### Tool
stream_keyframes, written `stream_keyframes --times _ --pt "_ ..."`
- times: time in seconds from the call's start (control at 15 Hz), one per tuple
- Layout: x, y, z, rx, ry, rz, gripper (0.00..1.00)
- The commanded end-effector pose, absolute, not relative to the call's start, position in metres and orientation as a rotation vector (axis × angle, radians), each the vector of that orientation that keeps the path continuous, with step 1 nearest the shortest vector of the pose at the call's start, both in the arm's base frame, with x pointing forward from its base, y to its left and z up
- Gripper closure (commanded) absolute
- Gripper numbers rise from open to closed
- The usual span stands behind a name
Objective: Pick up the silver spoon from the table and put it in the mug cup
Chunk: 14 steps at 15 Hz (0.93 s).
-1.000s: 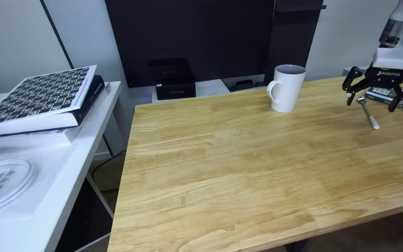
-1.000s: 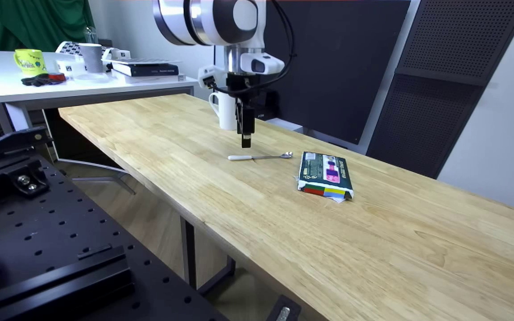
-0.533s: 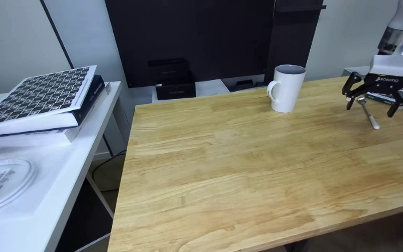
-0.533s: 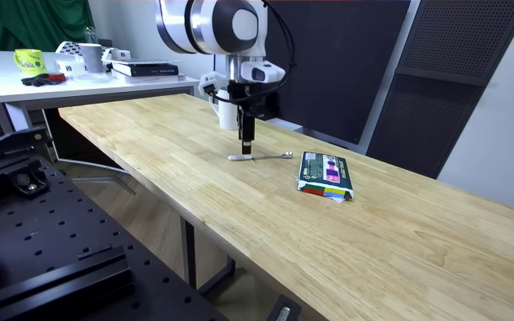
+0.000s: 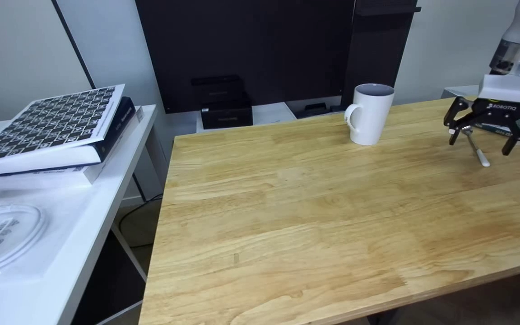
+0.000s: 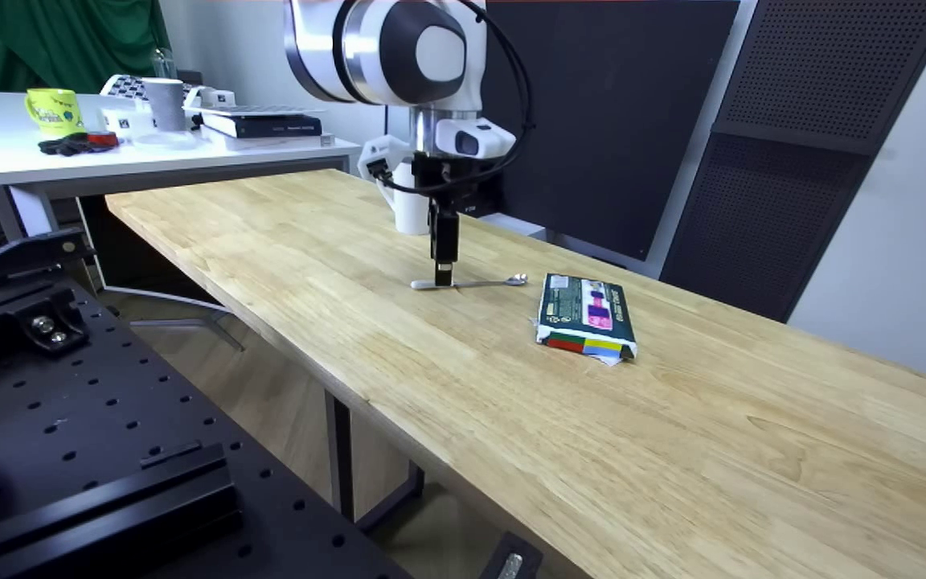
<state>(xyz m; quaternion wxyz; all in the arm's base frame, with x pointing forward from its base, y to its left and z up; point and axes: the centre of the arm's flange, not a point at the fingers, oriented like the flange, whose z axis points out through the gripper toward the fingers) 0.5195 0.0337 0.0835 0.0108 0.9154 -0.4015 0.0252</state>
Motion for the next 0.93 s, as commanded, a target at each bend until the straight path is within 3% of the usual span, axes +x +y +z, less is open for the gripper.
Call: stream_keyframes --times 0.0,0.33,0.4,0.47,0.87 --pt "0.521 0.028 0.082 2.871 -1.262 0.042 0.0" --pt "0.519 0.03 0.078 2.873 -1.247 0.009 0.0" --pt "0.519 0.031 0.077 2.875 -1.24 0.012 0.25" --pt "0.518 0.034 0.077 2.874 -1.233 0.015 0.25" --pt "0.518 0.039 0.078 2.863 -1.227 0.024 0.69"
